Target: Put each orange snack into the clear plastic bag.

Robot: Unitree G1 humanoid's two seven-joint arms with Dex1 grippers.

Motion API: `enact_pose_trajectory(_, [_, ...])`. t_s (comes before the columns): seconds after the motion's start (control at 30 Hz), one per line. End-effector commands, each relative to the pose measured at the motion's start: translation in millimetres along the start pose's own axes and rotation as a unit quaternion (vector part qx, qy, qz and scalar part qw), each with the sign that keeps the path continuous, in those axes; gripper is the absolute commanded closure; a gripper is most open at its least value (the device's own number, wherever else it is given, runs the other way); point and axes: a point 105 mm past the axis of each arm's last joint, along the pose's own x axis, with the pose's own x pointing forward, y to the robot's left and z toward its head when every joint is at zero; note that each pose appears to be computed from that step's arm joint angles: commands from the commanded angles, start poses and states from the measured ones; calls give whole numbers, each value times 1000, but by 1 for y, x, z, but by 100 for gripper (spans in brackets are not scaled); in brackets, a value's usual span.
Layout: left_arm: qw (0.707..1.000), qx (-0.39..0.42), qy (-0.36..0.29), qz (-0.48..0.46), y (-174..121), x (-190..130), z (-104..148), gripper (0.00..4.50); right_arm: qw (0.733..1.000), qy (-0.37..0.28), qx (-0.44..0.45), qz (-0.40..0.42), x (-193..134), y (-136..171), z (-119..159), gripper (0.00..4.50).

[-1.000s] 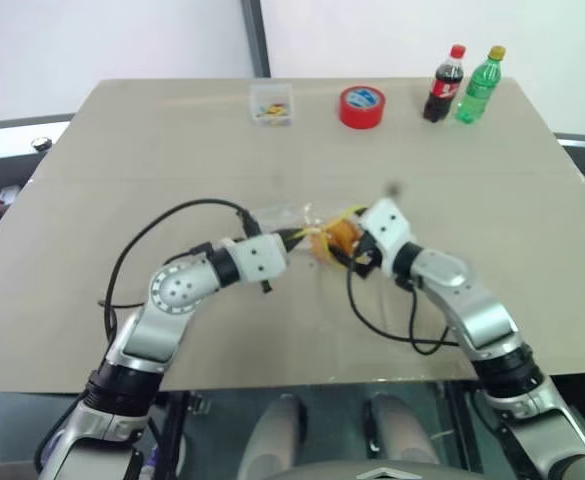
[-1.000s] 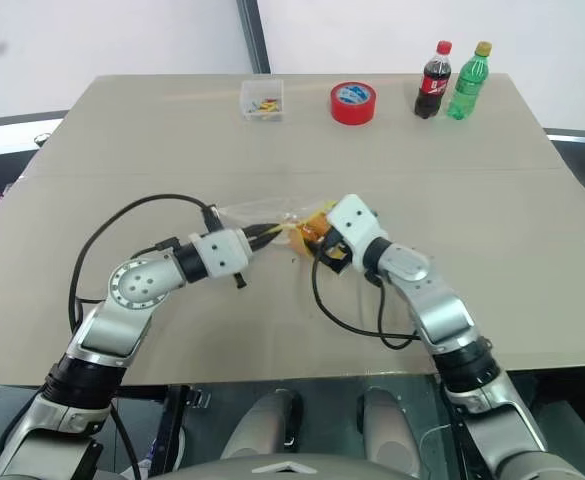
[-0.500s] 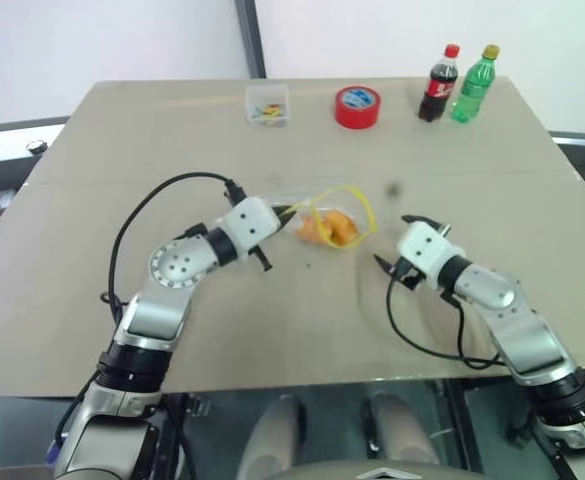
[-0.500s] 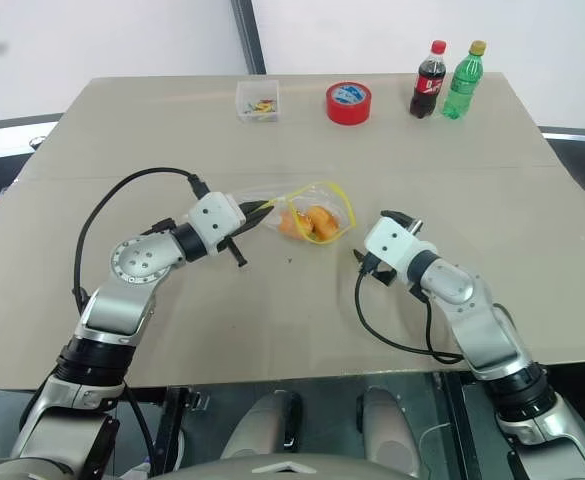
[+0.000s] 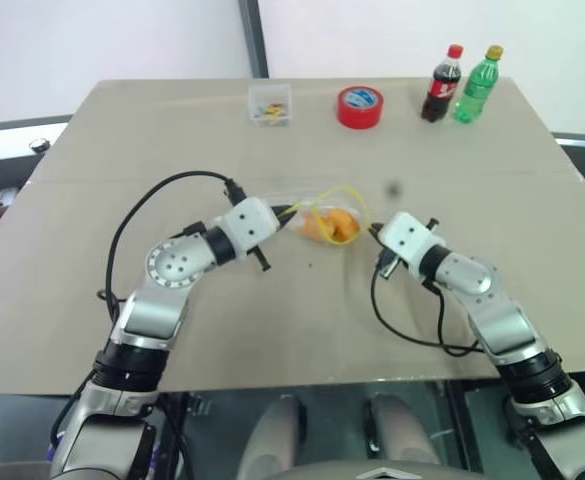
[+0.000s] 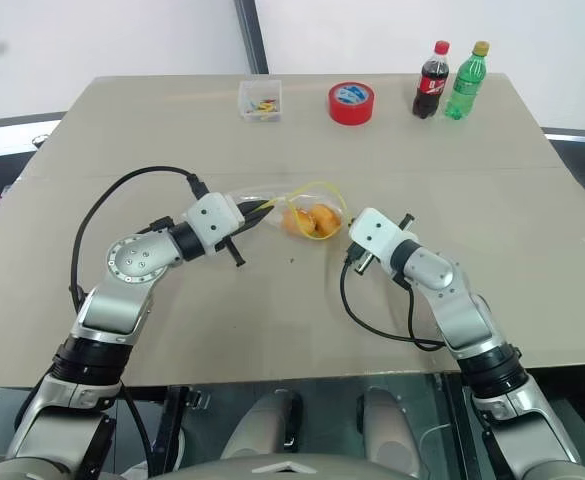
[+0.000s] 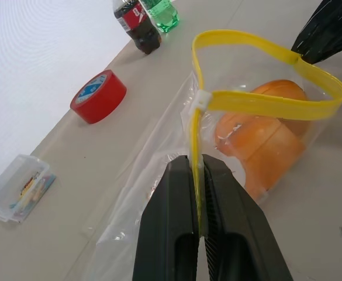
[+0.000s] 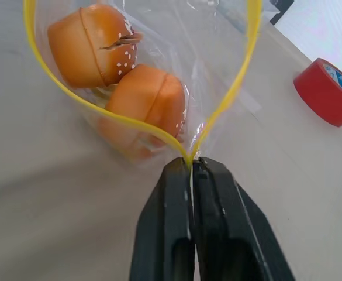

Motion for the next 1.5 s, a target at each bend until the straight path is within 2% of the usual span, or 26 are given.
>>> enact_pose_trajectory(0.03, [999, 15, -30, 17, 8, -4, 16, 450, 999, -22, -18, -20, -2, -13, 13, 441])
enact_pose_trajectory(0.2, [998, 3, -49, 45, 22, 0, 21, 450, 996, -4, -44, -79, -12, -51, 10, 441])
enact_pose_trajectory(0.43, [992, -14, -80, 99, 75, 32, 38, 450, 969, 2, -111, -221, -36, -142, 29, 441])
enact_pose_trajectory(0.6, [989, 19, -108, 100, 91, 44, 55, 450, 949, -4, -150, -276, -57, -175, 45, 441])
enact_pose_trajectory(0.73, [987, 55, -127, 80, 81, 41, 57, 450, 947, -6, -154, -281, -74, -171, 48, 441])
enact_pose_trajectory(0.8, [988, 32, -132, 74, 74, 37, 54, 450, 958, 1, -136, -254, -77, -152, 40, 441])
enact_pose_trajectory(0.9, [991, 31, -118, 46, 53, 30, 43, 450, 981, 7, -54, -188, -76, -109, 24, 441])
enact_pose_trajectory(1.0, [993, 11, -108, 46, 45, 26, 38, 450, 992, 2, -26, -124, -69, -70, 22, 351])
enact_pose_trajectory(1.1, [994, 6, -100, 47, 45, 25, 35, 450, 995, -7, -2, -98, -57, -48, 25, 209])
enact_pose_trajectory(1.13, [994, 8, -98, 46, 45, 24, 35, 450, 995, -3, -11, -95, -54, -45, 25, 150])
enact_pose_trajectory(1.2, [994, 8, -98, 46, 45, 23, 36, 450, 995, -3, -6, -104, -45, -45, 23, 61])
enact_pose_trajectory(1.33, [994, 9, -97, 43, 45, 19, 37, 450, 997, -2, -1, -76, -23, -38, 17, 61])
enact_pose_trajectory(1.5, [995, 11, -93, 45, 45, 15, 37, 450, 997, -10, -5, -76, 4, -47, 15, 61])
